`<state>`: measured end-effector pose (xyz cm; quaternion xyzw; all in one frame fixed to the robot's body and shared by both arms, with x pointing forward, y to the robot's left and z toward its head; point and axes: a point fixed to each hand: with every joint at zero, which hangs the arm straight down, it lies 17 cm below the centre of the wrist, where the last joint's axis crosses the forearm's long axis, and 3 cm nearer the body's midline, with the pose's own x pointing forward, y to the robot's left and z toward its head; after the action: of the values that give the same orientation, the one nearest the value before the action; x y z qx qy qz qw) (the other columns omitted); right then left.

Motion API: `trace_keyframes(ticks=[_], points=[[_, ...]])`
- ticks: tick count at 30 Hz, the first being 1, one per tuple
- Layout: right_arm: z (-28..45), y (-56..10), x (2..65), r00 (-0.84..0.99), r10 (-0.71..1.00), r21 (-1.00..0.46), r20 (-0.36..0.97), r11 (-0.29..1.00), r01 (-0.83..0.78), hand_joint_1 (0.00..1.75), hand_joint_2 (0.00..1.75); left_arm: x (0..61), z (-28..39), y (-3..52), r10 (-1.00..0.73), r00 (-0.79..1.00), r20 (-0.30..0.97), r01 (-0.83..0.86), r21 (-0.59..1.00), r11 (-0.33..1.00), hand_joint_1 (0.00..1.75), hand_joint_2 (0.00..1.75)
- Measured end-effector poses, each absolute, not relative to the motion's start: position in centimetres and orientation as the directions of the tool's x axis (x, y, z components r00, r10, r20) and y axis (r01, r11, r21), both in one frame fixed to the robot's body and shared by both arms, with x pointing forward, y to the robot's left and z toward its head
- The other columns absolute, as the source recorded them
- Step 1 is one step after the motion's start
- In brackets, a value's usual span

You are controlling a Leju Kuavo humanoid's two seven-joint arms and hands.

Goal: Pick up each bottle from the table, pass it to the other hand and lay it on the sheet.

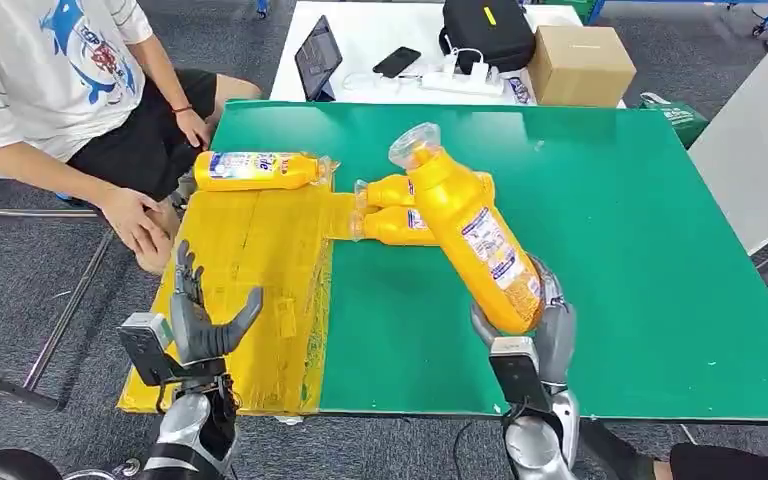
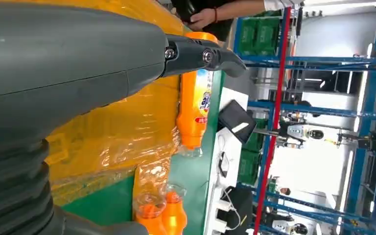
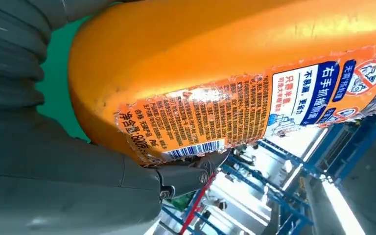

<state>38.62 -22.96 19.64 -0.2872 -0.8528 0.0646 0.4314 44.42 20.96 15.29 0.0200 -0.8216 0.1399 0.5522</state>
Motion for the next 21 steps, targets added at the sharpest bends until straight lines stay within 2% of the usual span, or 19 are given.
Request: trace_keyframes(ticks=[16, 18, 21], points=[[19.5, -23.3, 38.4, -0.454, 0.546, -0.353, 0.704, 0.824, 0.444, 1.75, 1.75, 44.3, 15.3, 20.9, 0.133, -0.389, 0.912, -0.18, -0.217, 0.959, 0.0, 1.75], [19.7, -23.1, 38.3, -0.465, 0.549, -0.356, 0.695, 0.824, 0.441, 1.75, 1.75, 44.6, 14.8, 20.1, 0.211, -0.354, 0.911, -0.127, -0.27, 0.954, 0.0, 1.75], [19.9, -22.3, 37.7, -0.501, 0.554, -0.362, 0.665, 0.826, 0.432, 1.73, 1.75, 44.3, 14.2, 17.1, 0.438, -0.254, 0.862, 0.054, -0.439, 0.897, 0.0, 1.75]])
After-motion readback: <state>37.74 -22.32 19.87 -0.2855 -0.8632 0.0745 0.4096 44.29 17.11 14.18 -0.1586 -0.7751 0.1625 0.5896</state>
